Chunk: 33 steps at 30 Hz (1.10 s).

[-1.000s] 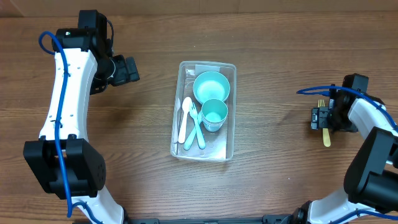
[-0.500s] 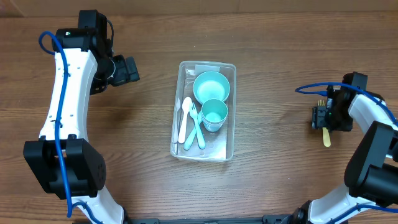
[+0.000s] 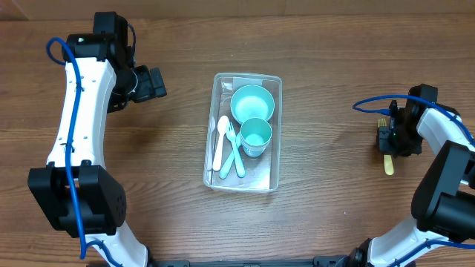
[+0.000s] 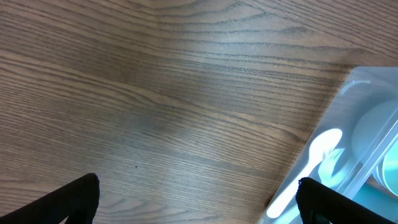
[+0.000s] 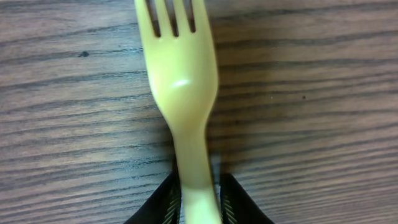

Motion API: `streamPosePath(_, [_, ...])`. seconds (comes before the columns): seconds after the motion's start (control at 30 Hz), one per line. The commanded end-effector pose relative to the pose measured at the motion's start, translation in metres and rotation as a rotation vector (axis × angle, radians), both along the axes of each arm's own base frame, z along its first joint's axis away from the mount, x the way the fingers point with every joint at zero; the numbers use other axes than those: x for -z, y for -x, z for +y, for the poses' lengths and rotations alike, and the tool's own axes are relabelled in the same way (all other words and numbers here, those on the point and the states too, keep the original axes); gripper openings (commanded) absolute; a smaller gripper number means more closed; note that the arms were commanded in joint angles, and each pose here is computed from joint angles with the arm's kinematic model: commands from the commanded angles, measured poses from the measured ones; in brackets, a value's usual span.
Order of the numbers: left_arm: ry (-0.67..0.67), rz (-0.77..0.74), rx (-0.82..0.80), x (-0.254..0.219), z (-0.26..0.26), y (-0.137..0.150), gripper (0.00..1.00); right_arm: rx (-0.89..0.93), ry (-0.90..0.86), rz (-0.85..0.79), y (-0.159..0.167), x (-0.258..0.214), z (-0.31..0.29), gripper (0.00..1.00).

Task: Pack container
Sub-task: 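Grasp the yellow fork with the right gripper and lift it, then carry the yellow fork into the container and lay it down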

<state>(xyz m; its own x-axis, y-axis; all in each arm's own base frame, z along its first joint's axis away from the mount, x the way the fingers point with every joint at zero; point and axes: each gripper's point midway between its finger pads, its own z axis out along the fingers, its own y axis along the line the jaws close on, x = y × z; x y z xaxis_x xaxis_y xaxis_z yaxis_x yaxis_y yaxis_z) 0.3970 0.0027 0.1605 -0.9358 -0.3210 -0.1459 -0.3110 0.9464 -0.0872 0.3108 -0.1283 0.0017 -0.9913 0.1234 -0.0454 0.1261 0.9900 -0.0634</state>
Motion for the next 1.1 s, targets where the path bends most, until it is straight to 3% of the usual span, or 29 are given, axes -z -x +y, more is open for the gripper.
streamPosePath(0.0, [-0.003, -0.024, 0.018, -0.007, 0.0, -0.005, 1.0, 0.021, 0.018, -0.036, -0.013, -0.007, -0.005, 0.15])
streamPosePath(0.2, [-0.003, -0.024, 0.018, -0.007, 0.0, -0.005, 1.0, 0.047, 0.022, -0.055, -0.021, -0.014, -0.008, 0.04])
streamPosePath(0.47, [-0.003, -0.024, 0.017, -0.007, 0.001, -0.005, 1.0, 0.145, 0.007, -0.104, -0.046, -0.059, -0.009, 0.04])
streamPosePath(0.63, [-0.003, -0.024, 0.017, -0.007, 0.001, -0.005, 1.0, 0.093, -0.01, -0.149, -0.072, -0.105, 0.016, 0.04])
streamPosePath(0.87, [-0.003, -0.024, 0.017, -0.007, 0.001, -0.005, 1.0, -0.015, -0.099, -0.304, -0.117, -0.186, 0.118, 0.04])
streamPosePath(1.07, [-0.004, -0.024, 0.017, -0.007, 0.001, -0.005, 1.0, -0.052, -0.284, -0.307, -0.107, -0.216, 0.236, 0.04])
